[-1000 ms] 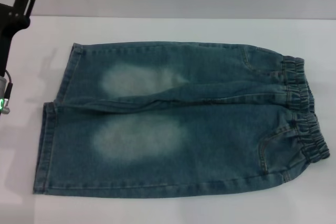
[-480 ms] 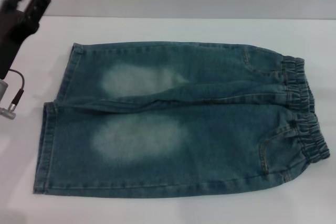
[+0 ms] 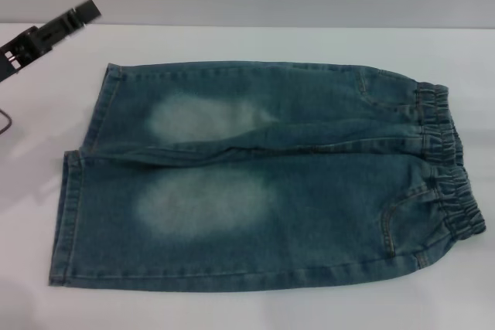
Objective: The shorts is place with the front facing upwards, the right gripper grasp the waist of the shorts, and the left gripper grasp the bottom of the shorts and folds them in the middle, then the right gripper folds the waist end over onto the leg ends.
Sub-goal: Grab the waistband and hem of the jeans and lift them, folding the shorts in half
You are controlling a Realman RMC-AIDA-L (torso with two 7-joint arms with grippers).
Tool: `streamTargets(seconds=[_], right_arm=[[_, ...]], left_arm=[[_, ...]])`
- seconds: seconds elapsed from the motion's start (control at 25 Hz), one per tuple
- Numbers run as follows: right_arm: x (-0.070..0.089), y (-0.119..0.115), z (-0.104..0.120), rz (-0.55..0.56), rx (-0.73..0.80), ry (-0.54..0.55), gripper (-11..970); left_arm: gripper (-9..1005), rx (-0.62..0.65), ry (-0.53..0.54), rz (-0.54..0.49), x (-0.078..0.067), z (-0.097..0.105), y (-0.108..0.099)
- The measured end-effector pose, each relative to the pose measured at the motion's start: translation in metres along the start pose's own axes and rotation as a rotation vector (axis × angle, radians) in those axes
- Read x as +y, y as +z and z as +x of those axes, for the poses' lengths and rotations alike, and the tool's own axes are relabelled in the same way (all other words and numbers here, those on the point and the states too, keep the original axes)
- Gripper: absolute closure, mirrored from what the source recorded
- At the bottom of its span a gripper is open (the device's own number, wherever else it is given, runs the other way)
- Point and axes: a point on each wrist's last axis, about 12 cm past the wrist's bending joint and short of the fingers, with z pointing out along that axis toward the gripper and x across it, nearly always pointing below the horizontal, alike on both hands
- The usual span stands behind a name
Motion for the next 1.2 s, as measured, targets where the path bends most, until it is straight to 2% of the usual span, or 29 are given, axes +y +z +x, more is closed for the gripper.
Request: streamTargets(seconds=[0.08,0.12,0.16,0.24,0.32,0.4,0.44,0.48,0.56,0.64,0.72,0.96,1.2], right_arm=[[-0.001,0.0,0.001,0.008,0.011,-0.001,441],[-0.001,0.0,0.002,0.01,0.016,-0.001,441],[-0.002,-0.001,0.002,0.012,0.02,-0.002,441],[-0.003,-0.003,0.002,0.015,0.026,-0.005,441],[-0.005,-0.004,0.002,0.023,0.033,-0.018,441],[-0.008,-0.005,0.003,0.041,0.045,-0.029,441],[-0.01,-0.006,0.003,0.053,0.054,-0.032,441],[-0.013,-0.007,0.004,0.064,0.062,-0.036,441],[-0.016,-0.01,0.004,0.082,0.075,-0.043,441],[-0.019,-0.013,0.004,0.097,0.083,-0.051,441],[-0.021,-0.014,0.003,0.105,0.084,-0.058,441],[-0.022,-0.014,0.001,0.108,0.079,-0.066,440],[-0.021,-0.01,0.002,0.107,0.08,-0.066,440]], left_arm=[[183,0.099,-0.042,0.02,-0.004,-0.009,-0.003],[183,0.099,-0.042,0.02,-0.004,-0.009,-0.003],[183,0.209,-0.081,0.021,-0.01,-0.018,-0.007],[183,0.233,-0.094,0.018,-0.011,-0.019,-0.008],[183,0.337,-0.138,-0.012,-0.013,-0.019,-0.011],[183,0.337,-0.138,-0.012,-0.013,-0.019,-0.011],[183,0.417,-0.224,-0.05,-0.013,-0.018,-0.021],[182,0.417,-0.224,-0.05,-0.013,-0.018,-0.021],[182,0.47,-0.292,-0.063,-0.015,-0.019,-0.034],[182,0.47,-0.292,-0.063,-0.015,-0.019,-0.034],[182,0.523,-0.343,-0.068,-0.018,-0.018,-0.048],[182,0.613,-0.388,-0.136,-0.013,-0.005,-0.064],[182,0.638,-0.408,-0.168,-0.011,0.005,-0.077]])
